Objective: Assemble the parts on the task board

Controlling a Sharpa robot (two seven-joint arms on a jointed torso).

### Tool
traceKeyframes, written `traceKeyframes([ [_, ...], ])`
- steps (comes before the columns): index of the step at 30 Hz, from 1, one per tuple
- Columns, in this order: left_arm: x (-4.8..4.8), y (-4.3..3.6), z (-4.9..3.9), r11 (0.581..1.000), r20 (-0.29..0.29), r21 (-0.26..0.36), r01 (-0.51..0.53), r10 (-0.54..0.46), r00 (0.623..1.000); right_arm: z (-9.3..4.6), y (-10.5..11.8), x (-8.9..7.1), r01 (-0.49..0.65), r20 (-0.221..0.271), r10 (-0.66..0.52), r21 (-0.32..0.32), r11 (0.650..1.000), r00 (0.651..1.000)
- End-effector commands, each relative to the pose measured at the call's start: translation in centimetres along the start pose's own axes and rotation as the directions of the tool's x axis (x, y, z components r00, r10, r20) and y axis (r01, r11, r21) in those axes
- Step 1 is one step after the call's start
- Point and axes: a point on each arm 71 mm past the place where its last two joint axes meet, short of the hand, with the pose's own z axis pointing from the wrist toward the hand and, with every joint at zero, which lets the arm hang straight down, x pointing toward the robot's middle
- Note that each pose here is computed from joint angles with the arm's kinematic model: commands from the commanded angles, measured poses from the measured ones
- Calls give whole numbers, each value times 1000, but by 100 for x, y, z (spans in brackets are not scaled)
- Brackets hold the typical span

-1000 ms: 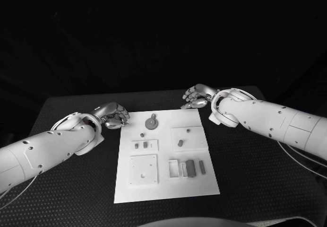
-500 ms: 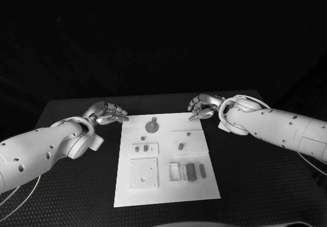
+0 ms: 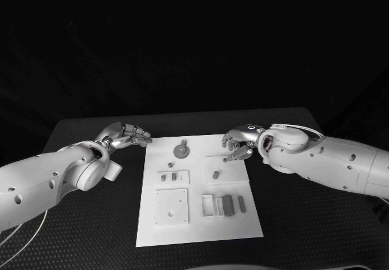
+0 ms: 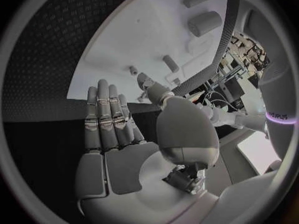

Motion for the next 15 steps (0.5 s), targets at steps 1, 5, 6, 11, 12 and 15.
traceKeyframes([
  [1, 35, -31, 3, 999, -23, 21, 28, -27, 999, -26, 35, 48, 112, -28, -112, -2, 994, 993],
  [5, 41, -32, 6, 999, -25, 22, 28, -28, 999, -36, 59, 58, 128, -16, -128, -7, 992, 992],
  [6, 41, -32, 6, 999, -25, 22, 28, -28, 999, -36, 67, 61, 131, -12, -131, -9, 991, 991],
  [11, 40, -31, 4, 999, -24, 21, 28, -28, 999, -45, 113, 122, 132, -26, -133, -22, 991, 991],
  [12, 38, -31, 4, 999, -23, 20, 28, -27, 999, -46, 118, 137, 136, -30, -137, -24, 990, 990],
  [15, 33, -28, 2, 999, -21, 19, 27, -27, 999, -33, 134, 169, 135, -24, -136, -31, 990, 990],
])
